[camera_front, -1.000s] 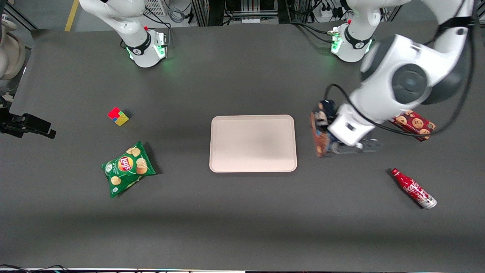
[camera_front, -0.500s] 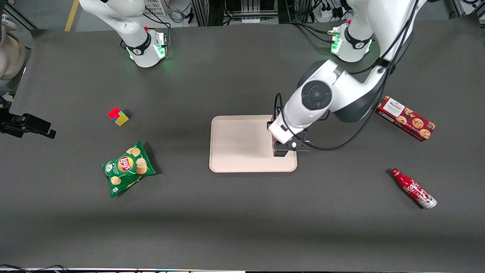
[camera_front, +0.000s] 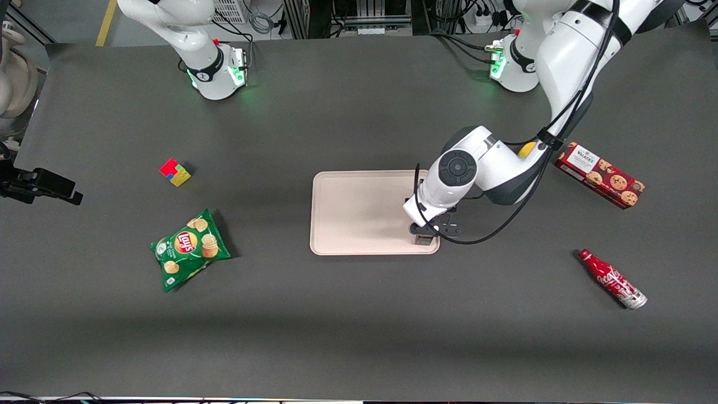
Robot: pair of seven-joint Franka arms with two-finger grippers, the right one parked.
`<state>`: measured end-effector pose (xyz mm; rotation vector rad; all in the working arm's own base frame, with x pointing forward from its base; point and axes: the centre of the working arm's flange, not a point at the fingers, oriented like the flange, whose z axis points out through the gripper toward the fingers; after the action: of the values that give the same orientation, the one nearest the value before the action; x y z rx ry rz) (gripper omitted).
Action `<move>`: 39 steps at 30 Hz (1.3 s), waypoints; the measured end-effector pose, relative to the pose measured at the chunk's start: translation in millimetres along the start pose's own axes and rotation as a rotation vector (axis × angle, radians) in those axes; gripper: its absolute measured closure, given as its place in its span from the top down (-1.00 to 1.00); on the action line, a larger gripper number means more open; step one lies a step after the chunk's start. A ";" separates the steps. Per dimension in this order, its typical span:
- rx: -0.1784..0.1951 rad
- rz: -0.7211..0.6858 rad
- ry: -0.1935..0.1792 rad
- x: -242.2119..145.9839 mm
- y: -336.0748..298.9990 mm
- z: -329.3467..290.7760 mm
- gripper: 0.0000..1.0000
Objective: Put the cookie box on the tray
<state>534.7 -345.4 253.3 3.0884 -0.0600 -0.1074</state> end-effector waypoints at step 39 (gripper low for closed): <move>0.121 -0.106 -0.082 -66.8 -317.0 -359.9 1.00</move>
<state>505.1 -8.6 600.0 3.2061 0.0980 -0.2435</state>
